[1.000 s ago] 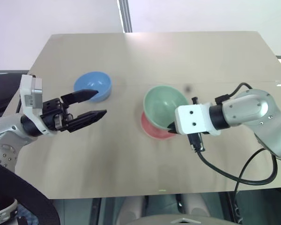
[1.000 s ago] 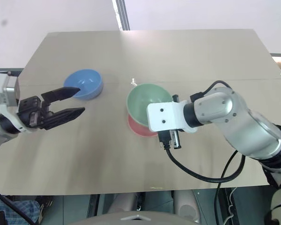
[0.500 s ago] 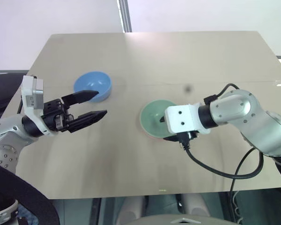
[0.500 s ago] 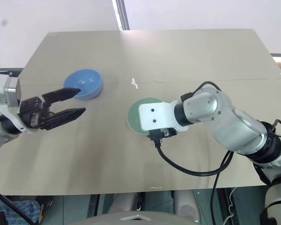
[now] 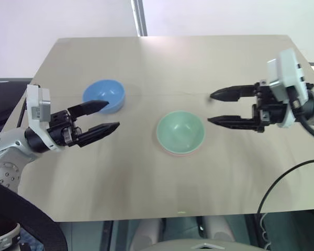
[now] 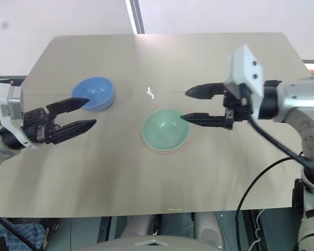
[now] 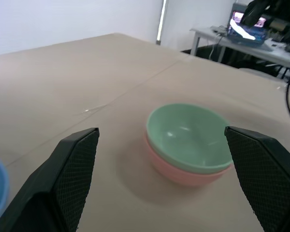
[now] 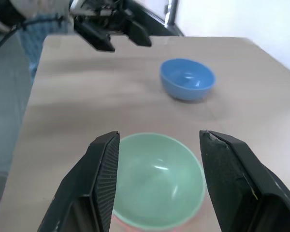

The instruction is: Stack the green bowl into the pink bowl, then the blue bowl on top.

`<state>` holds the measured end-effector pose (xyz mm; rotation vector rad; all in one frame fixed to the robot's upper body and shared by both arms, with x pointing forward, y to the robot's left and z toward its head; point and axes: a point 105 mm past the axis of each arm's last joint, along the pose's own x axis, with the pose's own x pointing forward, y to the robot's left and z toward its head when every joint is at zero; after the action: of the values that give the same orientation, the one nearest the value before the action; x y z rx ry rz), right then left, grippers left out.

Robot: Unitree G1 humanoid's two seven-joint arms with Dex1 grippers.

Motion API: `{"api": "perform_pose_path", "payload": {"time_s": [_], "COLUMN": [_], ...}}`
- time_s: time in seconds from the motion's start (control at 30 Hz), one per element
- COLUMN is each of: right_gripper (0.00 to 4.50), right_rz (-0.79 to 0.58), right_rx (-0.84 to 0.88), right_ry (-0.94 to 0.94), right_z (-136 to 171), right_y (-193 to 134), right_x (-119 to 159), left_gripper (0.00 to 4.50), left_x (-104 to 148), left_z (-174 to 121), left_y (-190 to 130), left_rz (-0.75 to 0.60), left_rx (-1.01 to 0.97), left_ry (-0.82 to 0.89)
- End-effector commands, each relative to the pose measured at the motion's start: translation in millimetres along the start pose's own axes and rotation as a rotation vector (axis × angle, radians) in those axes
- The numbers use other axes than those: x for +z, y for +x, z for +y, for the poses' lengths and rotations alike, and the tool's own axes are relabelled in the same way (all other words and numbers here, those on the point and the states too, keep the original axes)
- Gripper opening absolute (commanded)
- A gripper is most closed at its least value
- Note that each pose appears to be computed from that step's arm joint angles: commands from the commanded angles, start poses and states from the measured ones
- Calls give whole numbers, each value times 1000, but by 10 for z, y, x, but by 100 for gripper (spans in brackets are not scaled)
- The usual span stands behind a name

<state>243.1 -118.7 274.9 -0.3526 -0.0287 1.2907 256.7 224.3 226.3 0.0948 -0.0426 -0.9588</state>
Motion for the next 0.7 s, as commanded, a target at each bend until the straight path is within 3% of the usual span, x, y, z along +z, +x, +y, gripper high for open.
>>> {"api": "perform_pose_path", "payload": {"time_s": [0.03, 0.17, 0.37, 0.7], "right_gripper": [289, 289, 289, 289], "right_rz": [-57, -5, -20, -24], "right_rx": [-100, -163, -176, -196], "right_ry": [48, 77, 63, 30], "right_z": [-43, -53, -49, -64], "right_y": [-320, -445, -408, -394], "right_x": [-51, -223, -213, -168], "left_gripper": [442, 442, 442, 442], "left_x": [-6, -144, -196, -503], "left_z": [144, 457, 956, 1037], "left_y": [0, 12, 12, 92], "left_rz": [44, 180, 323, 525], "left_rx": [86, 235, 393, 249], "left_ry": [69, 106, 286, 458]}}
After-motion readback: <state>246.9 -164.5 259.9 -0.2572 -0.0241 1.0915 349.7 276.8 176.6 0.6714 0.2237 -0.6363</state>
